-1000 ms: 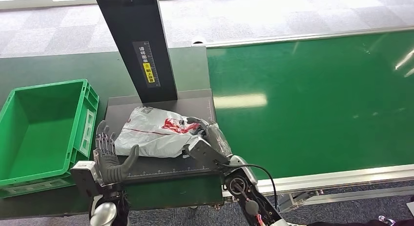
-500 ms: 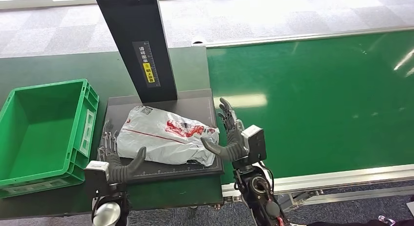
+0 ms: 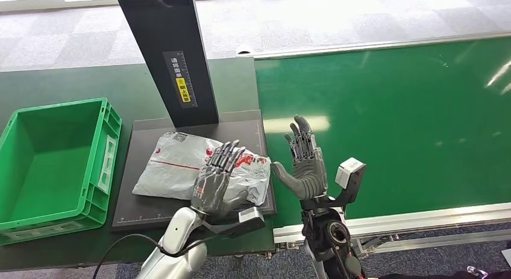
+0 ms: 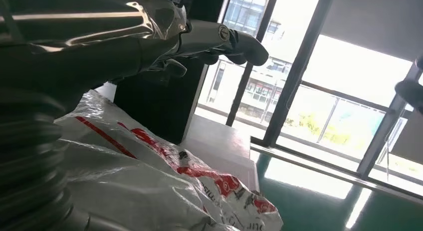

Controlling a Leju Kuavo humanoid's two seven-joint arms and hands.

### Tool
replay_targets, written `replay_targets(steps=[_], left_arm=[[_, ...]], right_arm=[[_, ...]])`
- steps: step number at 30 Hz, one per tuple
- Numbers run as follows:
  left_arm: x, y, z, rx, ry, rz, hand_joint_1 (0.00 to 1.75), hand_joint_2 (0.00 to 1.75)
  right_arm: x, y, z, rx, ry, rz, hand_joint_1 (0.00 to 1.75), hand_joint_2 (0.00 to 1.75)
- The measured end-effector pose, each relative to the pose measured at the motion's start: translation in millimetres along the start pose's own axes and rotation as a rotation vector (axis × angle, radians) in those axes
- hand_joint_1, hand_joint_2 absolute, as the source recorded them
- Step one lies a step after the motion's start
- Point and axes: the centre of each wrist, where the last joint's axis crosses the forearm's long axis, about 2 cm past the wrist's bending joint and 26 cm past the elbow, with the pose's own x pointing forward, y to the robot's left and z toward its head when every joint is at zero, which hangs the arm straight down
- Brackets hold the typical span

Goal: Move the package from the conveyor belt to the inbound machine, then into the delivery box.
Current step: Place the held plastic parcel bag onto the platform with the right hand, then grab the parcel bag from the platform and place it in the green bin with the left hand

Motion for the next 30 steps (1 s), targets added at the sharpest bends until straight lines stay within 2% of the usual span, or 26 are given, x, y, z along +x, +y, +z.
replay_targets(steps=[2,3,8,12,14,21,30], left_arm=[[0,-19,-14,-0.06,-0.058,-0.315,0.0,1.75],[-2,-26,-17,-0.088,-0.073,-0.393,0.0,1.75],[-10,-35,-17,-0.165,-0.067,-0.469,0.0,1.75],[-12,-38,-18,-0.19,-0.065,-0.501,1.68,1.75],[-12,-39,-20,-0.208,-0.067,-0.549,1.75,1.75],[-18,-36,-29,-0.256,-0.072,-0.605,1.75,1.75],[-31,-14,-45,-0.15,-0.02,-0.597,1.75,1.75]], right_arm=[[4,-3,4,-0.02,-0.041,-0.018,0.0,1.75],[5,-4,7,-0.031,-0.057,-0.023,0.0,1.75],[6,-8,15,-0.058,-0.074,-0.033,0.0,1.75],[7,-11,18,-0.068,-0.08,-0.034,0.0,1.75],[7,-12,19,-0.073,-0.084,-0.038,0.0,1.75],[9,-20,21,-0.104,-0.105,-0.034,0.0,1.75],[15,-24,24,-0.146,-0.127,-0.023,0.0,1.75]])
